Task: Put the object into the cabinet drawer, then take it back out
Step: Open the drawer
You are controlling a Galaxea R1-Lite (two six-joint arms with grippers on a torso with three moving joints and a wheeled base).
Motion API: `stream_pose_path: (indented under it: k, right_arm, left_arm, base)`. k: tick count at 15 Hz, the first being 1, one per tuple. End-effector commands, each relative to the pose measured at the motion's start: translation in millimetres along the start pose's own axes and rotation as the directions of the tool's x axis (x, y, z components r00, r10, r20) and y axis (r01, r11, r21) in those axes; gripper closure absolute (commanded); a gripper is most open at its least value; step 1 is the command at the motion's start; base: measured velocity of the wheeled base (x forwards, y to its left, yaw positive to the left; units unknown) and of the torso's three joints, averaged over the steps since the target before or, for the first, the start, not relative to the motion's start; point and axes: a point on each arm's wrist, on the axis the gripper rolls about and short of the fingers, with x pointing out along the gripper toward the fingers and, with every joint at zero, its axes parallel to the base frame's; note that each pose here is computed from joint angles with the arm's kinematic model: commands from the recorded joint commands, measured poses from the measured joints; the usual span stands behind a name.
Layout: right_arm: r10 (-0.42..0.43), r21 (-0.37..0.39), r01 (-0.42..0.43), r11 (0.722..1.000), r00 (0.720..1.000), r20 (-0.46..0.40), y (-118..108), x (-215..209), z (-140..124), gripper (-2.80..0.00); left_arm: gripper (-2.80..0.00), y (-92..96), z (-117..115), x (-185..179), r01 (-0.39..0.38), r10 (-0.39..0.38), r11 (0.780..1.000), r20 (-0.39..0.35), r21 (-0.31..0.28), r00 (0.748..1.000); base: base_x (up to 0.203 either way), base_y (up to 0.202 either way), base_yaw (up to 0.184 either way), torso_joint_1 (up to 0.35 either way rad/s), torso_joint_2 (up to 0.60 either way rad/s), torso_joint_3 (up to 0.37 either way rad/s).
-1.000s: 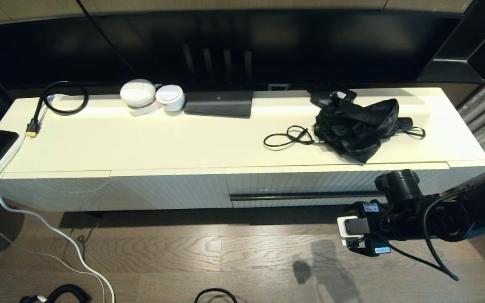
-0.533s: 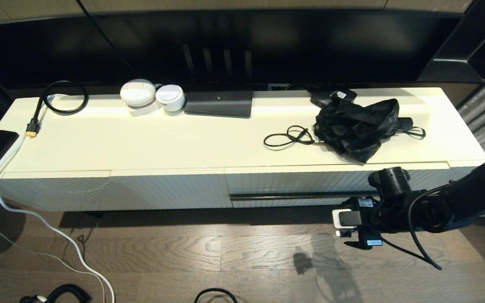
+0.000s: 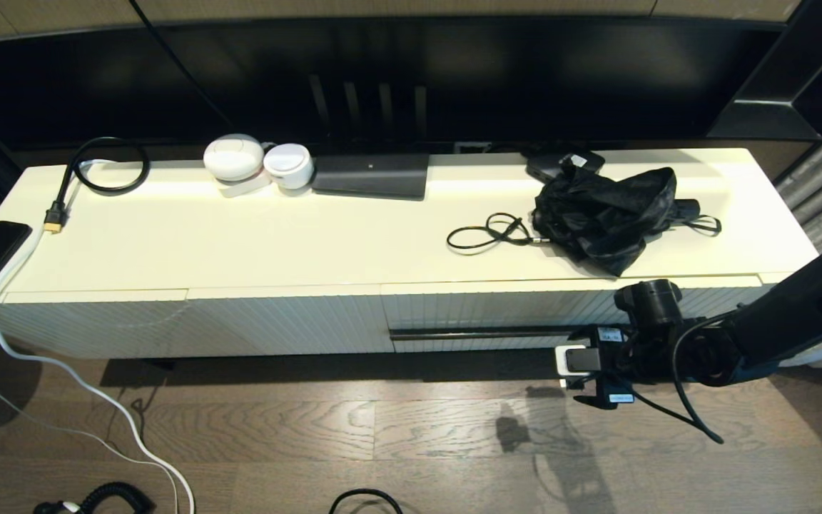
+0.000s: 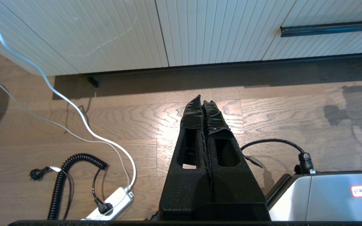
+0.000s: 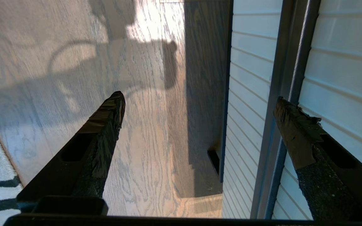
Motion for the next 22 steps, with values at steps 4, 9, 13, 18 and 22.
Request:
stream_pose_path:
  k: [4, 9, 13, 18, 22]
  right_arm:
    - [-0.013, -0.007, 0.013, 1.0, 1.0, 0.002, -5.8, 12.1, -3.4, -2.8]
    - [-0.038, -0.01, 0.038, 0.999, 0.999, 0.007, -13.9, 18.7, -4.8, -2.8]
    - [-0.054, -0.012, 0.054, 0.998, 0.999, 0.006, -18.0, 26.0, -7.7, -2.8]
    - [-0.045, -0.01, 0.045, 0.999, 0.999, 0.004, -16.3, 33.8, -9.3, -2.8]
    - [-0.038, -0.005, 0.038, 0.999, 0.999, 0.003, -14.0, 27.3, -8.6, -2.8]
  left_arm:
    - [0.0, 0.0, 0.0, 0.0, 0.0, 0.0, 1.0, 0.0, 0.001, 1.0]
    - [0.0, 0.0, 0.0, 0.0, 0.0, 0.0, 1.0, 0.0, 0.001, 1.0]
    - [0.0, 0.0, 0.0, 0.0, 0.0, 0.0, 1.0, 0.0, 0.001, 1.0]
    - [0.0, 0.0, 0.0, 0.0, 0.0, 0.0, 1.0, 0.0, 0.001, 1.0]
    - [0.0, 0.0, 0.0, 0.0, 0.0, 0.0, 1.0, 0.0, 0.001, 1.0]
  base:
    - [0.0, 0.0, 0.0, 0.0, 0.0, 0.0]
    - [0.0, 0.0, 0.0, 0.0, 0.0, 0.0]
    - [0.0, 0.0, 0.0, 0.0, 0.0, 0.0]
    - [0.0, 0.0, 0.0, 0.0, 0.0, 0.0]
    - [0.0, 0.0, 0.0, 0.0, 0.0, 0.0]
